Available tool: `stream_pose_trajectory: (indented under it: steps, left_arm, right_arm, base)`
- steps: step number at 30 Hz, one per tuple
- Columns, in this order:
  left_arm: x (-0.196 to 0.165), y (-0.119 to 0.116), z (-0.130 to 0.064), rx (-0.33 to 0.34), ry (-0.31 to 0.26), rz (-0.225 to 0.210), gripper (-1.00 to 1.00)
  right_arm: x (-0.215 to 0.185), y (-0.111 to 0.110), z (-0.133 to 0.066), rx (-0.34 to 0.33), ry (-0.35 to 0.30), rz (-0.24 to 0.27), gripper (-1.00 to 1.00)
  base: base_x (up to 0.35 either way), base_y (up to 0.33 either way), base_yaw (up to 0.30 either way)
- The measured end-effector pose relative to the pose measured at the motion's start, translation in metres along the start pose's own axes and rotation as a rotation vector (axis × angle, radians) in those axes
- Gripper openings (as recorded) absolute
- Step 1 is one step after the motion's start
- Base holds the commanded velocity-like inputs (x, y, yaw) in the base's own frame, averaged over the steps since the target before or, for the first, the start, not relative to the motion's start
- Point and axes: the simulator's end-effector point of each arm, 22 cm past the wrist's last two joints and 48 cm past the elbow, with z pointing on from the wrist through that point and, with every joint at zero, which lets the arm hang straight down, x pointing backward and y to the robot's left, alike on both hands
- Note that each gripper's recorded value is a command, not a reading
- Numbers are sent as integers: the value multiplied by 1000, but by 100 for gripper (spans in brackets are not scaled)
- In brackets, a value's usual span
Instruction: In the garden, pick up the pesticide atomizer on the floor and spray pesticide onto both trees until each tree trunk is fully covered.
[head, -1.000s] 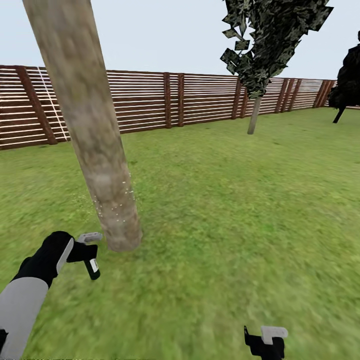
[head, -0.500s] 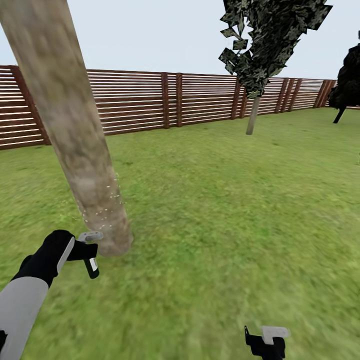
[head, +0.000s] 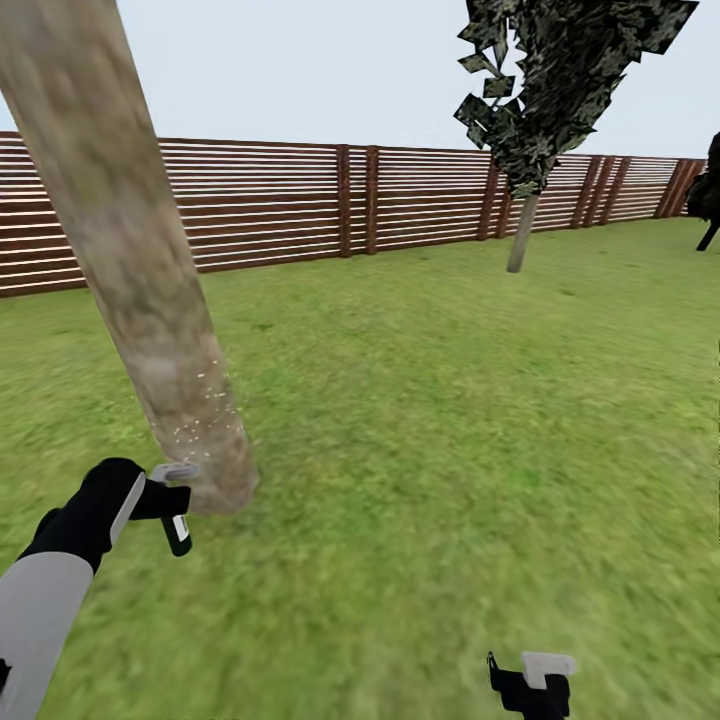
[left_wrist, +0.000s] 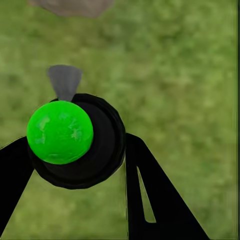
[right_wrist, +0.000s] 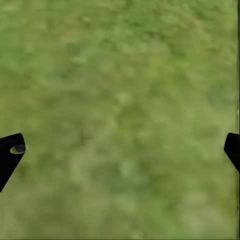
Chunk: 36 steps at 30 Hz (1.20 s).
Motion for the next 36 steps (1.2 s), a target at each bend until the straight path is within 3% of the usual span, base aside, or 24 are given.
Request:
stream_pose_trajectory:
  steps: [10, 18, 23, 36]
  left_arm:
    - [1, 4, -1, -8, 10, -2, -100]
    - [-86, 22, -51, -15, -106, -38, -100]
    - [-82, 23, -43, -4, -46, -68, -100]
    - [-81, 18, -42, -6, -43, -44, -100]
  right_arm:
    - [0, 0, 0, 0, 0, 0, 100]
    - [0, 0, 0, 0, 0, 1, 100]
    - [0, 0, 0, 0, 1, 1, 100]
    - [0, -2, 0, 3, 1, -2, 100]
  base:
    - [0, -268, 109]
    - [0, -45, 275]
    - [0, 0, 88]
    - [137, -48, 0]
